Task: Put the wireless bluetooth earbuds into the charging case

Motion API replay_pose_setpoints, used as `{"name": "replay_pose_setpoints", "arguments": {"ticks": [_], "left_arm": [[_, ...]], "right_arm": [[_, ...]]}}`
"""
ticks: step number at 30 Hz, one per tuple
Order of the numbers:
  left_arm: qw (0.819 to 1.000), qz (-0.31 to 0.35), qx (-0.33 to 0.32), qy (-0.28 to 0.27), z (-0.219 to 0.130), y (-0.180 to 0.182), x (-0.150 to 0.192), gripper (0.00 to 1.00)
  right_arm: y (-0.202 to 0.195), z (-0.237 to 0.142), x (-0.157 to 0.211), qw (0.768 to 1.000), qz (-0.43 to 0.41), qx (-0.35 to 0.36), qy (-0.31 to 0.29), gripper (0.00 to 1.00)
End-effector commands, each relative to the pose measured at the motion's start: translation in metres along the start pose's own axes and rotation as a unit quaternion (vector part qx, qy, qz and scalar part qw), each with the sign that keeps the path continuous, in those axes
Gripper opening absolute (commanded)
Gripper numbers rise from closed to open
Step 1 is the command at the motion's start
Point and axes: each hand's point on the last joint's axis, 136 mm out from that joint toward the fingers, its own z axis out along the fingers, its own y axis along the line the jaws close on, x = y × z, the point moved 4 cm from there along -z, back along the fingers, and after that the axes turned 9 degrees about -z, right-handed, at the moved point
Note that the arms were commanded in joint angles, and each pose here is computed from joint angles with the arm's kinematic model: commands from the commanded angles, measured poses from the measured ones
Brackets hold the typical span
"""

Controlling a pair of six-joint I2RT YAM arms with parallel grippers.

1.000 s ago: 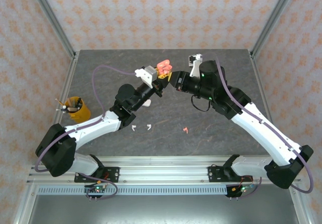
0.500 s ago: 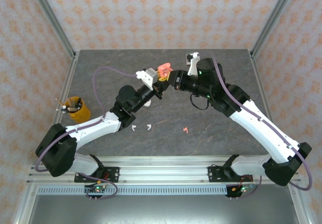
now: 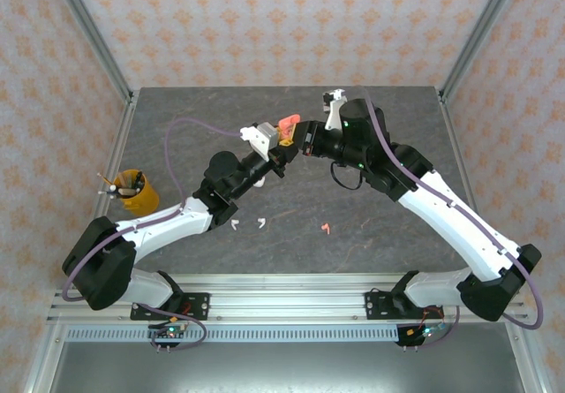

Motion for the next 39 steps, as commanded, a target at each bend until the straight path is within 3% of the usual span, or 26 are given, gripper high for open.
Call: {"name": "replay_pose_setpoints", "arguments": {"ticks": [1,9,39], "left_arm": [[1.0,-0.004,0.015,-0.017,-0.001,-0.006,-0.008,0.0],[1.0,-0.002,0.016,-0.017,0.001,-0.006,-0.008,0.0],[1.0,-0.005,0.026,-0.013,0.002,-0.008,-0.006,0.0]], "right_arm": [[0.009,-0.027,-0.014,0.999,-0.014,-0.003,-0.03,0.17],[0.005,-0.037,0.001,1.0,0.0,-0.009,-0.014,0.16],[0.002,-0.003,0.009,1.0,0.008,-0.016,0.007,0.12]]}}
